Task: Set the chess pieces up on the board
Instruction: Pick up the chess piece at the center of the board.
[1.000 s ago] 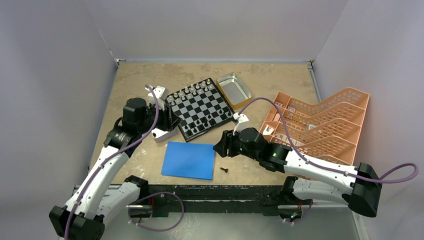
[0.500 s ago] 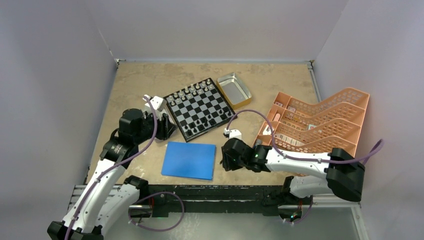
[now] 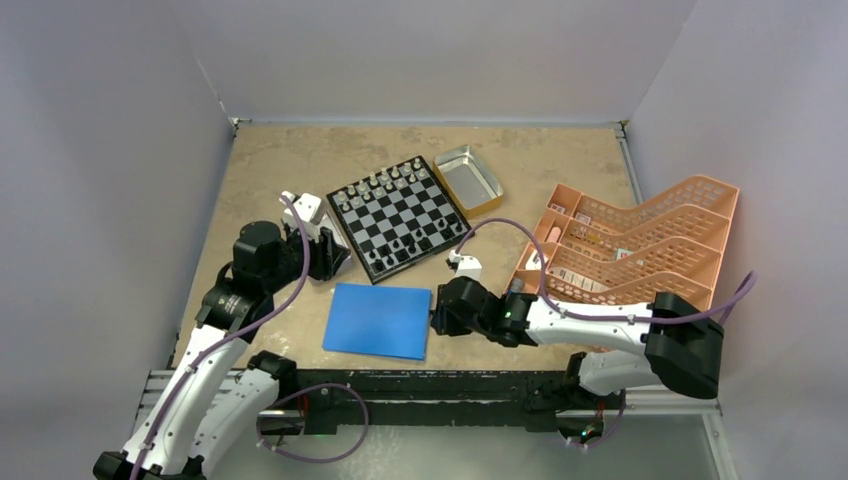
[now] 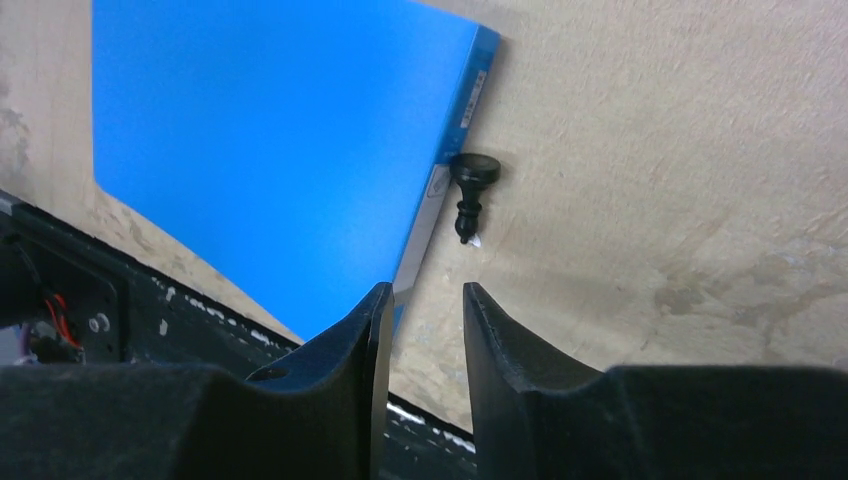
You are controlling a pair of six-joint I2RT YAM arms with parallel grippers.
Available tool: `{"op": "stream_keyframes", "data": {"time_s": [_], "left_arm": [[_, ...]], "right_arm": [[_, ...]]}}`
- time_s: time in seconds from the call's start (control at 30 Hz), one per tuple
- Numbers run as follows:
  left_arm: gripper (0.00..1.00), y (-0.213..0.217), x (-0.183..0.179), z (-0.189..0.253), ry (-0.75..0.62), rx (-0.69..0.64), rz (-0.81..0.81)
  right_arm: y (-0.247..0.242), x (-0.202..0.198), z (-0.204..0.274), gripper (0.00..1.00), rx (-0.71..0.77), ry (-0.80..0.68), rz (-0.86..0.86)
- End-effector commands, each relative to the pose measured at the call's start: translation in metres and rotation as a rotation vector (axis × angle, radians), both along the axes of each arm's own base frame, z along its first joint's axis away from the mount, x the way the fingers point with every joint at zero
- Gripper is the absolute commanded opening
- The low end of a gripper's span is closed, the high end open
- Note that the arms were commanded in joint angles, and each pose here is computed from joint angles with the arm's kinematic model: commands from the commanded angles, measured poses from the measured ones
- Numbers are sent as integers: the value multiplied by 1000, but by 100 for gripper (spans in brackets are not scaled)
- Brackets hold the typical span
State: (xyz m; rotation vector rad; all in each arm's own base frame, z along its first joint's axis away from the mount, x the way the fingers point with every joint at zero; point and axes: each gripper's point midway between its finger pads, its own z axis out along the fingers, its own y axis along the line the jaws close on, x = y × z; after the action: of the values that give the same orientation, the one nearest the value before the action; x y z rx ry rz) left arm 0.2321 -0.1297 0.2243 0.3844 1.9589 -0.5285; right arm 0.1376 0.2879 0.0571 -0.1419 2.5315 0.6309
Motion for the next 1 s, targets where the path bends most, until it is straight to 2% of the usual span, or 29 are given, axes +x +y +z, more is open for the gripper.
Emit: {"op": "stream_keyframes", "data": {"time_s": [0.0,0.73,0.97], "left_arm": [[37,3,5,2,-31,13,17],[39,3,3,3,-29,-6,28],[40,-7,0,8,-7,-48,-11]], "right_arm": [[10,20,8,34,43,-71,-80],[16,28,-38,27,-91,-68,-86],[5,31,-38,12,-149,-91,-106]]}}
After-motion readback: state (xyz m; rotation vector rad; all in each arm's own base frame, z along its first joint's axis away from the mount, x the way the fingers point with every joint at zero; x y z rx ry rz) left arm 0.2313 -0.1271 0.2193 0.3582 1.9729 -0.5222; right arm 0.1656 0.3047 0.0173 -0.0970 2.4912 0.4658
